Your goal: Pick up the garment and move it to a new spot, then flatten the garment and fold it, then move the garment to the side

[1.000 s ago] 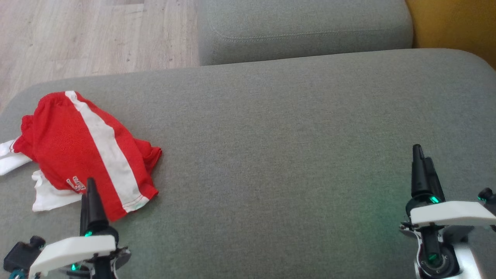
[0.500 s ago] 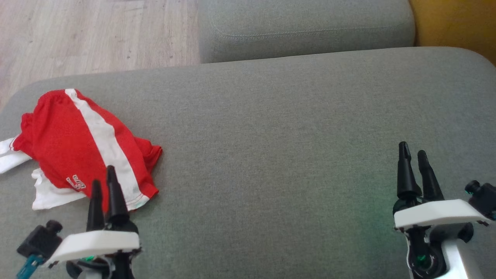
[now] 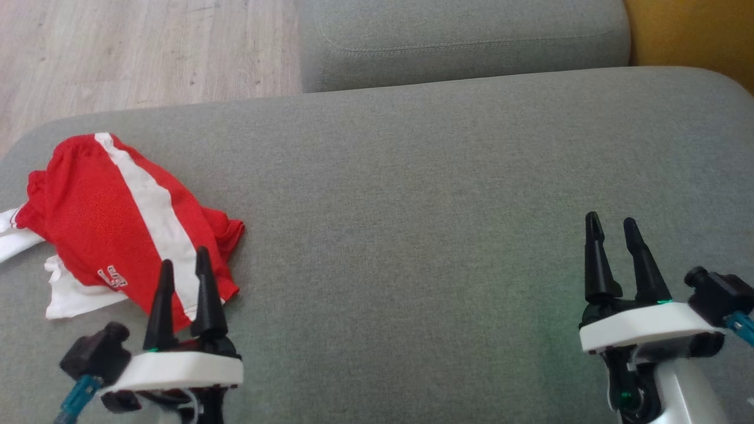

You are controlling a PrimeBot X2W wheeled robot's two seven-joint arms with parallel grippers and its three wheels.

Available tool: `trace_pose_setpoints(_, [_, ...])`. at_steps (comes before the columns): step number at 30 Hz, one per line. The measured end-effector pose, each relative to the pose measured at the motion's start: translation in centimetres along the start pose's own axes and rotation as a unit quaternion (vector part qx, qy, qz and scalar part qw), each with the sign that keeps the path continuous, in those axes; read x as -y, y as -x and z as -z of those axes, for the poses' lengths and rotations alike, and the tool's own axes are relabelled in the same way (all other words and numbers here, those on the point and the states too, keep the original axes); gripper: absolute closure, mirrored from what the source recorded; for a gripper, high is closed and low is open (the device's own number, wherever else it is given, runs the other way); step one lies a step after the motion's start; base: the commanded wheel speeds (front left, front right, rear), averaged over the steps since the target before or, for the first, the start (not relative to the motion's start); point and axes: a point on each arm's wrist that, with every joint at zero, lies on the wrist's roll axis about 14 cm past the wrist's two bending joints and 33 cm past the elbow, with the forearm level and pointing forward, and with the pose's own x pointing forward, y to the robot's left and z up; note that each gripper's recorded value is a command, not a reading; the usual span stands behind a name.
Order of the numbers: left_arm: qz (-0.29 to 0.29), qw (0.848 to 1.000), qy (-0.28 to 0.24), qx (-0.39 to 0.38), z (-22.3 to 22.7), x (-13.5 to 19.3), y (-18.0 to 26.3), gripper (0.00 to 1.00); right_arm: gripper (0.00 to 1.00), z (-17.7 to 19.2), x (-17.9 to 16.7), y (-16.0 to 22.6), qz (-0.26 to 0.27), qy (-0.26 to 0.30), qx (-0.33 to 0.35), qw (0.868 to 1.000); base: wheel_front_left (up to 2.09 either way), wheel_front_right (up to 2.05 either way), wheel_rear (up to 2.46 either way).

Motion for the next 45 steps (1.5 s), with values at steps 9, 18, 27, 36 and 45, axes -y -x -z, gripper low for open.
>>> trace_pose_setpoints(9, [0.026, 0.998, -0.064, -0.003, 0.6, 1.4, -0.1, 0.0, 0.0, 0.1, -1.0, 0.0, -0.019, 0.065, 0.002, 0.998, 0.0, 0.0, 0.0])
trace_pose_setpoints(18, [0.054, 0.991, -0.122, -0.009, 1.4, 2.6, -0.1, 0.0, 0.0, -0.2, -1.8, -0.1, -0.037, 0.126, 0.012, 0.991, 0.0, 0.0, 0.0])
trace_pose_setpoints(27, [0.082, 0.979, -0.186, 0.003, 1.3, 4.0, -0.3, 0.0, 0.0, -0.6, -3.2, -0.3, -0.063, 0.185, 0.028, 0.98, 0.0, 0.0, 0.0])
trace_pose_setpoints(36, [0.087, 0.976, -0.197, 0.022, 0.6, 4.3, -0.3, 0.0, 0.0, -1.3, -4.3, -0.4, -0.08, 0.195, 0.047, 0.976, 0.0, 0.0, 0.0])
trace_pose_setpoints(45, [0.092, 0.976, -0.193, 0.037, 0.1, 4.2, -0.3, 0.0, 0.0, -1.0, -4.0, -0.2, -0.071, 0.116, 0.051, 0.989, 0.0, 0.0, 0.0])
